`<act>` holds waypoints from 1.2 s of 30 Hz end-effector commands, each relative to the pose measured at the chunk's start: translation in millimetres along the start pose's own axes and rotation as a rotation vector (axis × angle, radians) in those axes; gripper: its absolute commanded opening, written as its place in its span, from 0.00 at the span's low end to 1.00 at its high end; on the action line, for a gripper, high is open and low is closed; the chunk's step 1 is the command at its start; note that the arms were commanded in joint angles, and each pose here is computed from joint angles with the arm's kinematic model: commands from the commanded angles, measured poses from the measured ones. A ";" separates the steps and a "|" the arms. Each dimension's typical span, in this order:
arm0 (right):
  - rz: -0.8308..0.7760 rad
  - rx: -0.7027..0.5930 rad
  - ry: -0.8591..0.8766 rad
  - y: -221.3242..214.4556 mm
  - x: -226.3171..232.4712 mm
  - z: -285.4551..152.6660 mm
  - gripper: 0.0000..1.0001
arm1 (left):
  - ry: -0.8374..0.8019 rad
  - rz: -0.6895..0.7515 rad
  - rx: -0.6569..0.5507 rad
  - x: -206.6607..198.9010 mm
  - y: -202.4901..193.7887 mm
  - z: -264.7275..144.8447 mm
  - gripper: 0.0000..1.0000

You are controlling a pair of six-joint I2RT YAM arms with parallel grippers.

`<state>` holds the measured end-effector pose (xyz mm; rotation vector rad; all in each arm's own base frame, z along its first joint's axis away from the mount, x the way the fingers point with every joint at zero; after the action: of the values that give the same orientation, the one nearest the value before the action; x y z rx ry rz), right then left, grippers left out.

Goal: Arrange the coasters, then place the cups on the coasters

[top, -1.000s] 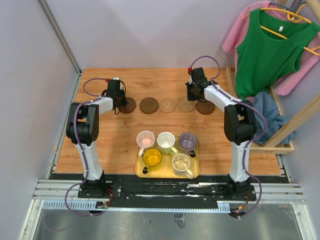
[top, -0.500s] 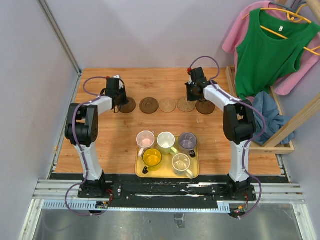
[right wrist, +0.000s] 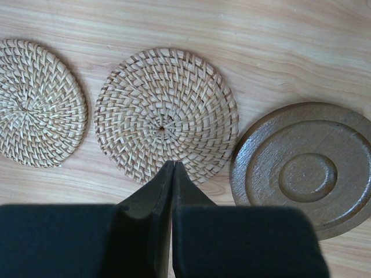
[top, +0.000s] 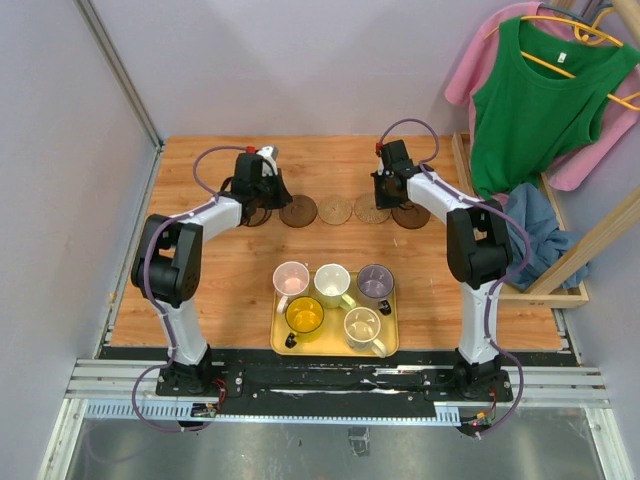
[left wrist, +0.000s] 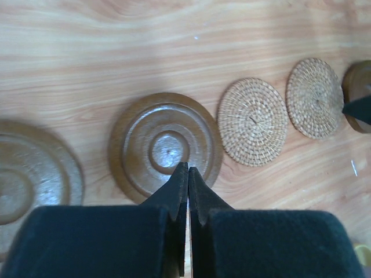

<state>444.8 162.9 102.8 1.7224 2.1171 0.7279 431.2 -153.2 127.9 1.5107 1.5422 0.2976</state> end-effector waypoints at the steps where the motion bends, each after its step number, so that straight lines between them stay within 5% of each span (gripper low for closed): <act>1: 0.011 -0.008 -0.030 2.0 -6.7 -15.6 0.01 | -0.067 0.053 0.014 -14.6 0.7 11.9 0.01; 20: -0.007 -0.006 0.001 9.8 -2.9 -2.4 0.01 | -0.097 0.037 0.164 -14.2 -37.9 46.6 0.00; 36: 0.002 0.042 0.082 1.5 6.8 22.0 0.01 | 0.055 0.027 0.164 5.9 -39.4 58.1 0.00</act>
<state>452.7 172.7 88.0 1.7351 2.1746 0.7563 442.4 -183.0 70.1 1.6550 1.5894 0.1924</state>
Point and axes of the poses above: each gripper's point midway between its finger pads, its own z axis out along the fingers, its own x axis along the line the jaws close on, y = z × x, the point moved 6 cm from there along -z, back along the fingers, and after that the axes turned 3 degrees about -z, right-handed, at the moved point
